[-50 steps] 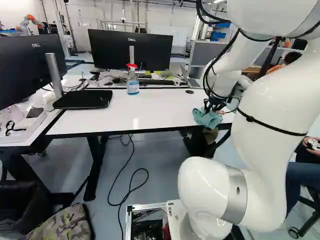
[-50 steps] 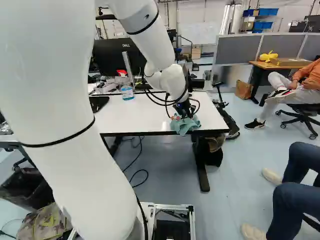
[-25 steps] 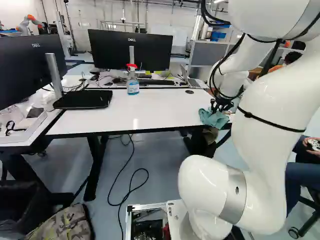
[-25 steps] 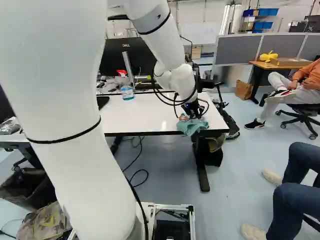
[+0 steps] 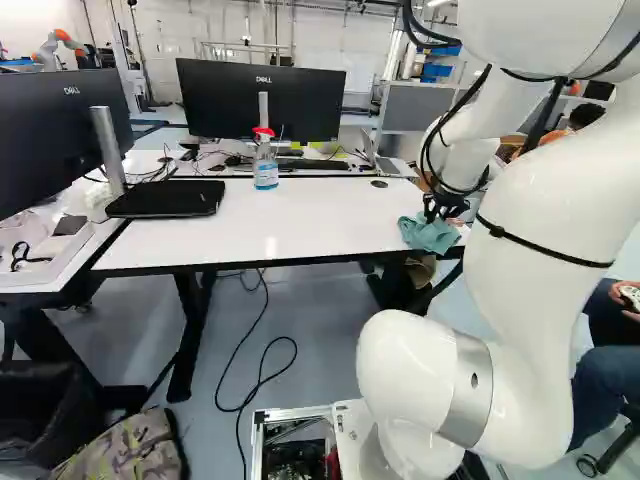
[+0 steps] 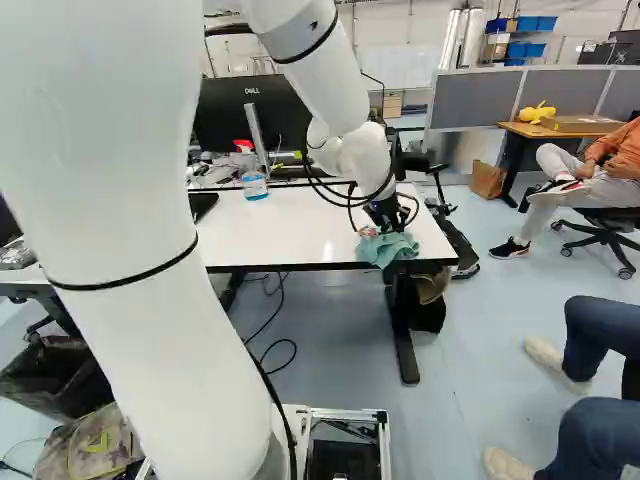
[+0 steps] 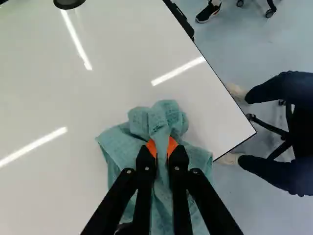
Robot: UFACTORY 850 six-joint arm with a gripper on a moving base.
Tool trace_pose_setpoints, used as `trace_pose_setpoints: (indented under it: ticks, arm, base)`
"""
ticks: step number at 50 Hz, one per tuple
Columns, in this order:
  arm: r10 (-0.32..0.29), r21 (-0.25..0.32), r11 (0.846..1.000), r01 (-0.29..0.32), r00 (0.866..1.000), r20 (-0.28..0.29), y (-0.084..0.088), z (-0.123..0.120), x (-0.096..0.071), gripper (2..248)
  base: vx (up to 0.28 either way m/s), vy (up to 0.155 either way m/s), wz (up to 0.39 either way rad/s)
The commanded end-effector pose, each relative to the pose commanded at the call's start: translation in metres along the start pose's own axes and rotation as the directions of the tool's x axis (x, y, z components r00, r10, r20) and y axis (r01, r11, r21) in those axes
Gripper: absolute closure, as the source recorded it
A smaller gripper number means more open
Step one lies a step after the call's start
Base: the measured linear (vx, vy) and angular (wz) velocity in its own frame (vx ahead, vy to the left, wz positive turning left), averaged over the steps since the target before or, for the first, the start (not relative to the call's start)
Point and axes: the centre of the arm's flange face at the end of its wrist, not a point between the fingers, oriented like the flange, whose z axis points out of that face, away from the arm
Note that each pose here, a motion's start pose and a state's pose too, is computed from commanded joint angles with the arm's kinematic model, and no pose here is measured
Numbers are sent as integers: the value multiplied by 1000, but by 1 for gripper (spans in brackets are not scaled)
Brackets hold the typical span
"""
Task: Clean the table with the green towel
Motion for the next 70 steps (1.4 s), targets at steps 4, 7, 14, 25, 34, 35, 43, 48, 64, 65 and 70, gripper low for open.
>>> trace_pose_setpoints:
  ticks: [4, 7, 14, 25, 34, 35, 43, 48, 64, 65, 70]
  arm:
    - [-1, 0, 1000, 1, 1000, -6, 0, -5, 0, 207]
    - [-2, 0, 1000, 2, 1000, -11, -1, -9, 1, 207]
    - [-9, 3, 1000, 9, 1000, -16, -5, -19, 1, 207]
    - [-29, 13, 999, 29, 1000, -10, -16, -32, 3, 207]
    - [-54, 27, 998, 53, 998, 13, -29, -43, 4, 207]
    - [-56, 28, 998, 56, 998, 17, -30, -45, 3, 207]
    - [-75, 37, 997, 73, 996, 47, -39, -56, 0, 207]
    - [-85, 42, 996, 82, 994, 66, -43, -63, -2, 207]
    - [-118, 57, 992, 113, 987, 108, -57, -87, -8, 207]
    - [-121, 59, 992, 115, 987, 109, -59, -87, -7, 207]
    - [-137, 68, 989, 130, 985, 107, -67, -85, -2, 207]
  base:
    - [0, 0, 0]
    - [0, 0, 0]
    - [0, 0, 0]
    - [0, 0, 0]
    - [0, 0, 0]
    - [0, 0, 0]
    - [0, 0, 0]
    - [0, 0, 0]
    - [0, 0, 0]
    - [0, 0, 0]
    - [0, 0, 0]
